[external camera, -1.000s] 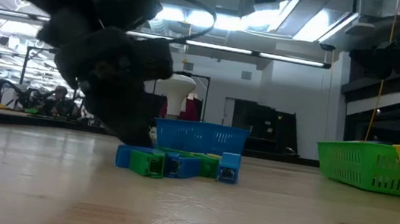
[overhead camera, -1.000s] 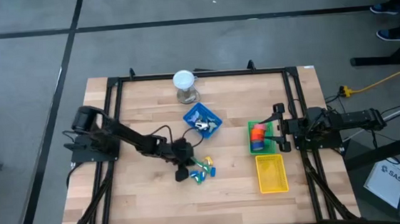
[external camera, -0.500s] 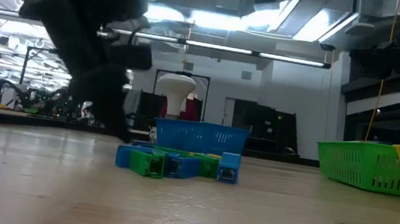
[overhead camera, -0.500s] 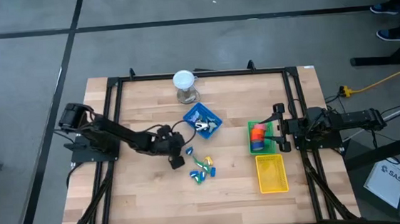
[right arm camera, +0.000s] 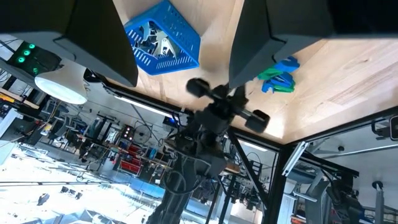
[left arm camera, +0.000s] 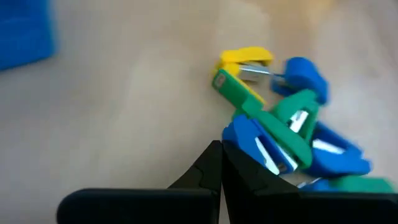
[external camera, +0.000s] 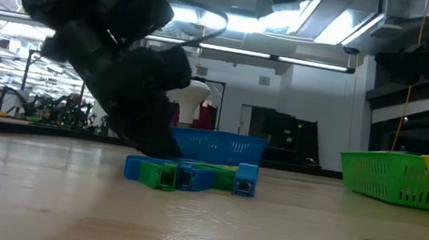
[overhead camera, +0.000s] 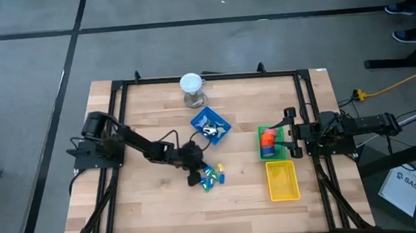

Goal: Pick and place Stapler, Stapler remover, tape
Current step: Move the staplers to the center of the table

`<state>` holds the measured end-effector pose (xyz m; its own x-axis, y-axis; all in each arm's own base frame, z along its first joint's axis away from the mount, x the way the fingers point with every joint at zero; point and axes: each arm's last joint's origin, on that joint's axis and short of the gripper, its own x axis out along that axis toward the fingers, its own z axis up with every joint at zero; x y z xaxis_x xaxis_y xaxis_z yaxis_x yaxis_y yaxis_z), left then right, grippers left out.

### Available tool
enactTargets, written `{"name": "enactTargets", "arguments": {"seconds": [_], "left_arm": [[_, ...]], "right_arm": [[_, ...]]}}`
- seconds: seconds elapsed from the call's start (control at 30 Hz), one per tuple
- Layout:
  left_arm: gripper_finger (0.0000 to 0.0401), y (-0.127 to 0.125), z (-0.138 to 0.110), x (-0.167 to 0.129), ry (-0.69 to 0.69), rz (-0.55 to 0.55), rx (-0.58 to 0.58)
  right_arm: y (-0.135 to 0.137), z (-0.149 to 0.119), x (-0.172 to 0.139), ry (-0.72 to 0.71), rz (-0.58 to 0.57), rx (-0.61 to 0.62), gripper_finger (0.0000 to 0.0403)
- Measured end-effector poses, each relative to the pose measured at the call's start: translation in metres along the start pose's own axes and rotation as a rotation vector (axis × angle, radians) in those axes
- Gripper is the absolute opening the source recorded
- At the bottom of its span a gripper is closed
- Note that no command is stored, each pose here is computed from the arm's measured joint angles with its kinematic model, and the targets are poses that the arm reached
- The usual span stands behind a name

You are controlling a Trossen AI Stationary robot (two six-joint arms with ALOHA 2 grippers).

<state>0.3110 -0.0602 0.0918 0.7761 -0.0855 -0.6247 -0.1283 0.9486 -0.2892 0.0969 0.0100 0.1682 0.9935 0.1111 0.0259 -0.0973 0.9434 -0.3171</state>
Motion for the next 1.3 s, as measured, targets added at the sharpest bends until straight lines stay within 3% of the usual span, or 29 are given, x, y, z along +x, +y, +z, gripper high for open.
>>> {"name": "enactTargets", "arguments": {"seconds": [0.23, 0.43, 0.57, 0.93, 1.13, 1.3], "left_arm": [[0.0001, 0.001, -0.002, 0.027, -0.103, -0.214, 0.019], [0.0001, 0.000, 0.007, 0.042, -0.132, -0.326, 0.088], [0.0001, 0.001, 0.008, 0.036, -0.080, -0.302, 0.098], [0.0001, -0.003, 0.019, -0.018, 0.146, 0.015, 0.118], [0.0001, -0.012, 0.015, -0.032, 0.313, -0.210, 0.096], [0.0001, -0.017, -0.001, -0.030, 0.435, -0.245, 0.105]], "right_arm": [[0.000, 0.000, 0.000, 0.000, 0.000, 0.000, 0.0259], [0.000, 0.000, 0.000, 0.001, 0.000, 0.000, 0.0259], [0.000, 0.000, 0.000, 0.001, 0.000, 0.000, 0.0259], [0.000, 0.000, 0.000, 0.001, 0.000, 0.000, 0.0259], [0.000, 0.000, 0.000, 0.001, 0.000, 0.000, 0.0259], [0.000, 0.000, 0.000, 0.000, 0.000, 0.000, 0.0259]]}}
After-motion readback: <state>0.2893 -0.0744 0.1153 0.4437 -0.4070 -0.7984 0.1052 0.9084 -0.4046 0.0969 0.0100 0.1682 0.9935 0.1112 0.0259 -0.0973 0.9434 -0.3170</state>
